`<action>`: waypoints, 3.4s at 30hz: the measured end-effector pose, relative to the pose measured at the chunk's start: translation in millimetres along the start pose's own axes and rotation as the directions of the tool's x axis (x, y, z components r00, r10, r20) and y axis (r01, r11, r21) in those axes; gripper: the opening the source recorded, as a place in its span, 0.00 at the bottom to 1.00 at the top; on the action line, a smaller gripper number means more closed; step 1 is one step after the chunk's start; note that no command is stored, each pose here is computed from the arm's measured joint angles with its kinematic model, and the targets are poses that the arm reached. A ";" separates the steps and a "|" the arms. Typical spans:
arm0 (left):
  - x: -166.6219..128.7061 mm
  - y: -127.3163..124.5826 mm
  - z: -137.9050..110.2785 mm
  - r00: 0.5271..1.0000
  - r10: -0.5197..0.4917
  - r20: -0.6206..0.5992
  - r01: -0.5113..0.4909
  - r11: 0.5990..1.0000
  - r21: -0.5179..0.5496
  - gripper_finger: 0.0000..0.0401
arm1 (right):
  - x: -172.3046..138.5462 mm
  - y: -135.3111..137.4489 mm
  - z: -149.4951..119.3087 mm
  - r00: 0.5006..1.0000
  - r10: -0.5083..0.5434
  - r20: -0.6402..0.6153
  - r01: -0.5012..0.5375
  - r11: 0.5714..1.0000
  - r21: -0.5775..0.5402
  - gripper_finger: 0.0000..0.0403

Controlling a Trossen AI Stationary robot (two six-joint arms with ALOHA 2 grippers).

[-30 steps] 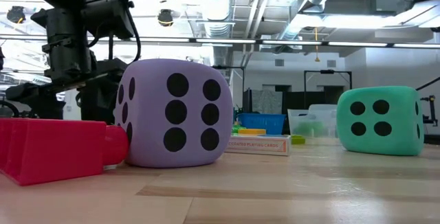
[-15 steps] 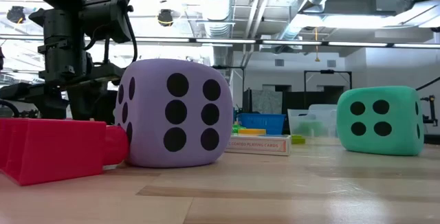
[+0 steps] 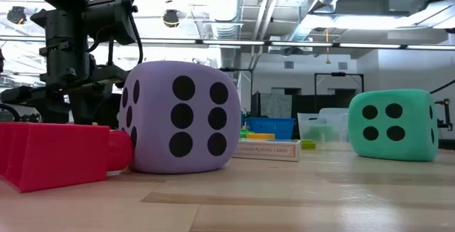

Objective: Pick & Place Toys
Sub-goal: Put the large yellow game piece into the transparent bin

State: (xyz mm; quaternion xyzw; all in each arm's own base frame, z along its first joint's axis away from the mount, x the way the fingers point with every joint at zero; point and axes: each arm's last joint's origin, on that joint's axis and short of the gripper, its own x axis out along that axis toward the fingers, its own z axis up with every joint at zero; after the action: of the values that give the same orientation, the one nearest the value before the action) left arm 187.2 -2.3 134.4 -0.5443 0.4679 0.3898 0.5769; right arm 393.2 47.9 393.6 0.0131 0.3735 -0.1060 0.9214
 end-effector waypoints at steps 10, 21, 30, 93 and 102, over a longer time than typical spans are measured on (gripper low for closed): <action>-28.8 -0.3 -1.8 0.984 -0.177 0.014 0.176 0.984 0.025 0.30 | 2.0 -7.5 1.1 1.000 -0.021 -0.003 0.021 0.999 -0.044 0.46; -82.2 11.2 -11.9 0.859 -0.487 -0.161 0.509 0.848 0.148 0.30 | 5.0 -18.0 2.9 1.000 -0.004 -0.012 0.002 0.986 -0.168 0.46; -115.6 18.0 -24.1 0.615 -0.619 -0.488 0.767 0.612 0.191 0.30 | 4.0 -10.2 12.7 0.964 0.259 0.058 -0.250 0.960 -0.128 0.46; -158.6 -87.6 -20.9 0.031 -0.734 -0.679 0.999 0.032 0.010 0.30 | -6.4 17.0 25.9 0.861 0.465 0.203 -0.476 0.880 0.001 0.50; -158.6 -88.1 -20.3 0.029 -0.752 -0.659 1.000 0.029 0.011 0.29 | -7.8 17.3 30.3 0.843 0.478 0.247 -0.493 0.870 -0.001 0.63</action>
State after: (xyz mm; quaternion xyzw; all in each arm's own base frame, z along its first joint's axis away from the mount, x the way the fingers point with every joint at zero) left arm 228.4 -22.2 311.2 -0.6242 0.2011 -0.3650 0.6608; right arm 412.1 63.1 419.9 0.1234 0.2409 0.1182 0.9554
